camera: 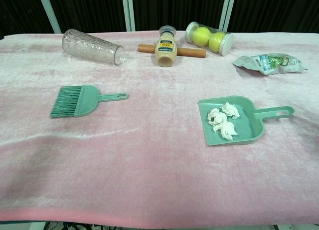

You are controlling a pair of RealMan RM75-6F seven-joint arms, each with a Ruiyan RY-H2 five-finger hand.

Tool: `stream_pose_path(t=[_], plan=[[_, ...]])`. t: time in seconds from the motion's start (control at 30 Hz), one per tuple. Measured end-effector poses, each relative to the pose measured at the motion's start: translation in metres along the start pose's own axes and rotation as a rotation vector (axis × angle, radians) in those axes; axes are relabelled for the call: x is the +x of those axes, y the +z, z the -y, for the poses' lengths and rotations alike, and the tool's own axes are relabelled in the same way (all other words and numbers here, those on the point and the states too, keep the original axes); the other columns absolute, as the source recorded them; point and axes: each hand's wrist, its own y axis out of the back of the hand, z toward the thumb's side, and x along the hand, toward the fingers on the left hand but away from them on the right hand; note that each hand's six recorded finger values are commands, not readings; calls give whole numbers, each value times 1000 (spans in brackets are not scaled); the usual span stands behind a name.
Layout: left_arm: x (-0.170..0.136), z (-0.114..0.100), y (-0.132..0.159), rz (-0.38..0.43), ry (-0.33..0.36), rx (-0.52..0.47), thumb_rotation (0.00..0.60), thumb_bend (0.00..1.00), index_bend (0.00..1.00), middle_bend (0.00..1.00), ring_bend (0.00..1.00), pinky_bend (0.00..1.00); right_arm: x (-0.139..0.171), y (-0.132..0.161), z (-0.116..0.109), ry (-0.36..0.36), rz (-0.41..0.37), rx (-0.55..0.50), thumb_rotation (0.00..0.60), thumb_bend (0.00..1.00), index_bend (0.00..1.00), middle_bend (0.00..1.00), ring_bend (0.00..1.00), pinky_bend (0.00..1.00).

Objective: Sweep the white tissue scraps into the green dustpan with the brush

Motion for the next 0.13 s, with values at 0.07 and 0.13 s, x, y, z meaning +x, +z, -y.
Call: stream_pose_path(t=[0.07, 0.13], plan=[[-9, 0, -9, -13, 23, 3, 600, 0, 0, 0, 0, 0, 16, -22, 0, -35, 30, -9, 600, 110, 0, 0, 0, 153], [-18, 0, -17, -35, 46, -13, 600, 0, 0, 0, 0, 0, 25, -34, -3, -72, 47, -13, 600, 110, 0, 0, 0, 153]])
